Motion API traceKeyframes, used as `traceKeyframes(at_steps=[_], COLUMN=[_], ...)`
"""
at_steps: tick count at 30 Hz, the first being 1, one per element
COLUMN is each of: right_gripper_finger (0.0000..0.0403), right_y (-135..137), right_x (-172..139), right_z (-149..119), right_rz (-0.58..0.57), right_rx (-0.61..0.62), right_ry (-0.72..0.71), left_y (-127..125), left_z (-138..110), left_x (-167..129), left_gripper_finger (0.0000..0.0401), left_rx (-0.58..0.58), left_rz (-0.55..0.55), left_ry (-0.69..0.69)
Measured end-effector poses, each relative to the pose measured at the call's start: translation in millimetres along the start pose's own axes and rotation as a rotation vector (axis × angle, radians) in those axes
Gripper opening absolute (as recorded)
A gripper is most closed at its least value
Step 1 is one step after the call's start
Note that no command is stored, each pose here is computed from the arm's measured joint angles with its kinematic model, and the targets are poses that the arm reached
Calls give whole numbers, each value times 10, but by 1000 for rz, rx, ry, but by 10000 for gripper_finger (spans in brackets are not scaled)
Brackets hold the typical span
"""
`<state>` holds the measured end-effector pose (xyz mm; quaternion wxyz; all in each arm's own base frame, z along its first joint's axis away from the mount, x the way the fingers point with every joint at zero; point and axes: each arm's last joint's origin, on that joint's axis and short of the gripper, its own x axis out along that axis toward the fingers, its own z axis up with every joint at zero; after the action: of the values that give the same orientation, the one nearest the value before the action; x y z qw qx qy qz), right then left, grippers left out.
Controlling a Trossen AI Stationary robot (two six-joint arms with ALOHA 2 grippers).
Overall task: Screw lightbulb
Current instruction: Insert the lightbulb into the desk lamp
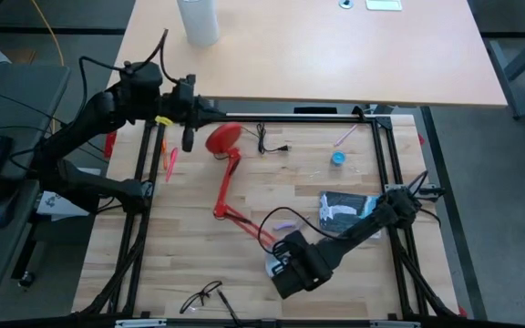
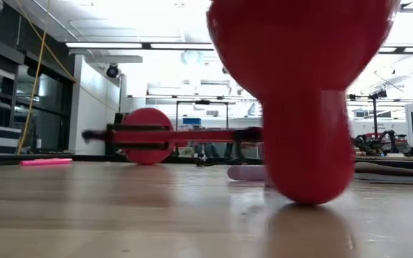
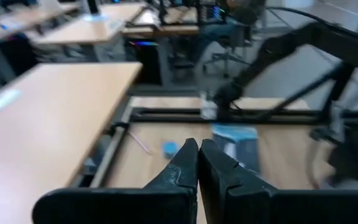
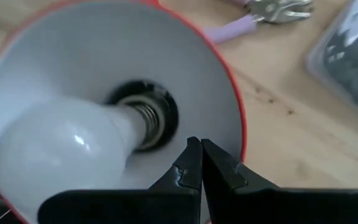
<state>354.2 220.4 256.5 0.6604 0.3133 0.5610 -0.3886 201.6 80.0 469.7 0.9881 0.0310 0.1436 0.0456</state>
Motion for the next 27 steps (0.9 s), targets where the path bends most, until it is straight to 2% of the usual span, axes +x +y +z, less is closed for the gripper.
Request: traceKeyframes(at_steps=[7,17,22,27], right_gripper_finger=[0,0,0,0], right_y=[-80,-100,-117,-125], right_x=[17,83,139,101], right_z=[149,287,234,173], right_rz=[-88,-114,-137,-126], right_rx=[-38,-111,-119,-132], right_ry=[-18,-16,17,21], left_y=[-155,-405,-475,-499], left_z=[-78,-118,-429,-780], left_x=[21,19,32,57], left_gripper_finger=[0,0,0,0], left_rx=[-11,15,-48,-155], left_rz=[-141,-258,-258,-189], left_ry=[84,101,80,11])
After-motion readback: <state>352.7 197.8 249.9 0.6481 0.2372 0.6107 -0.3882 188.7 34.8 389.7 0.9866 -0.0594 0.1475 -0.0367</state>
